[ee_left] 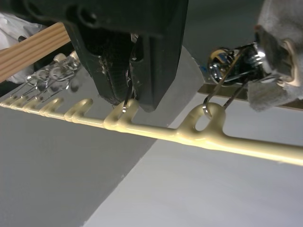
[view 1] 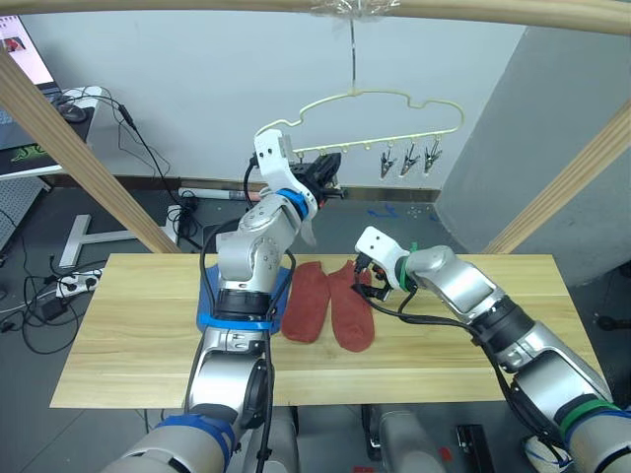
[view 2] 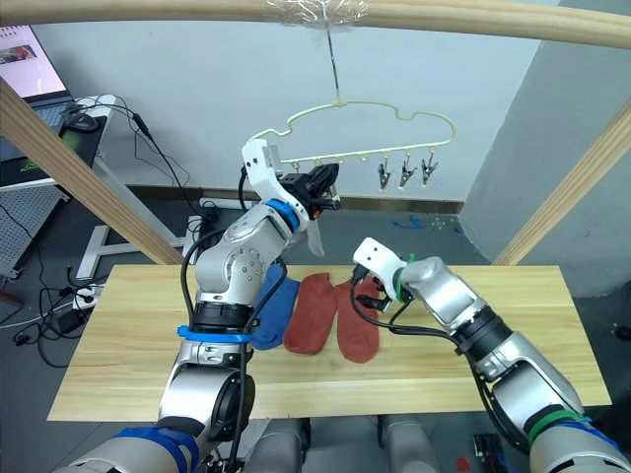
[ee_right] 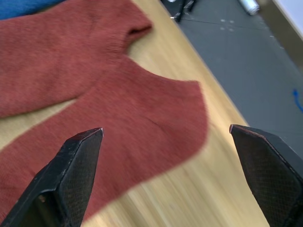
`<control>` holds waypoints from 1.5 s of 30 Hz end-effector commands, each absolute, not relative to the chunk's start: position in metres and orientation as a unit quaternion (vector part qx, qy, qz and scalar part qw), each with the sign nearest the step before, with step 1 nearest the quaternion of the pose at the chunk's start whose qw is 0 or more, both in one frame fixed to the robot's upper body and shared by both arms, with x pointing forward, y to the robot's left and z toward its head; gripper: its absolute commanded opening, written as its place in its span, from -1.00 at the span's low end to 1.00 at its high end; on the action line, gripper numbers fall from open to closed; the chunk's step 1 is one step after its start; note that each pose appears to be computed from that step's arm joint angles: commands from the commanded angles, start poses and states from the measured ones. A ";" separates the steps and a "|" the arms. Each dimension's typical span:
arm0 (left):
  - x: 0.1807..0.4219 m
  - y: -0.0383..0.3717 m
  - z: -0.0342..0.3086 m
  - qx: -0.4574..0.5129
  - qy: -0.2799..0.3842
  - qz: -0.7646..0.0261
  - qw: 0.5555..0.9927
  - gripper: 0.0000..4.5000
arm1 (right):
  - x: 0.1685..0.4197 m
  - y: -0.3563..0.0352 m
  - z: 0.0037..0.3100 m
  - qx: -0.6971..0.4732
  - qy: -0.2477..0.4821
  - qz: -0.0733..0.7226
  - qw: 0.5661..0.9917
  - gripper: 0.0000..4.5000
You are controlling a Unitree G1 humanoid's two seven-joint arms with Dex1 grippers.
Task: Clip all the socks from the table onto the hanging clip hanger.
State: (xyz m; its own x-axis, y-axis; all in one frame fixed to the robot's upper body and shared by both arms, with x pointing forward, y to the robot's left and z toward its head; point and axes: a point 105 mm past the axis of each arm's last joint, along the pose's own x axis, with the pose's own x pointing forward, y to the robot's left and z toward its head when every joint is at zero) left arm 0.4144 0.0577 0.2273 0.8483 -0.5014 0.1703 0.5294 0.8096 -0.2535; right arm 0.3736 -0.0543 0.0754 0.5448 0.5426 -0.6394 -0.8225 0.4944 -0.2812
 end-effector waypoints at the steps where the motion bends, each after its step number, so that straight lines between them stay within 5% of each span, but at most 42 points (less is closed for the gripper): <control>1: 0.404 0.051 0.254 -0.140 -0.093 -0.291 0.942 -0.98 | 0.379 -0.044 0.082 -0.298 0.220 0.425 0.826 1.00; 11: 0.404 0.055 0.254 -0.138 -0.095 -0.276 0.946 -0.98 | 0.395 -0.045 0.067 -0.316 0.220 0.420 0.822 1.00; 25: 0.402 0.055 0.255 -0.139 -0.096 -0.273 0.947 -0.98 | 0.383 -0.052 0.026 -0.285 0.288 0.436 0.804 1.00; 30: 0.401 0.055 0.255 -0.139 -0.095 -0.271 0.948 -0.98 | 0.383 -0.056 0.023 -0.286 0.292 0.435 0.802 0.46; 39: 0.402 0.058 0.254 -0.147 -0.091 -0.272 0.947 -0.98 | 0.383 -0.060 0.023 -0.290 0.292 0.432 0.803 -0.96; 45: 0.403 0.065 0.254 -0.184 -0.071 -0.282 0.939 -0.98 | 0.381 -0.065 0.048 -0.263 0.260 0.420 0.829 -0.98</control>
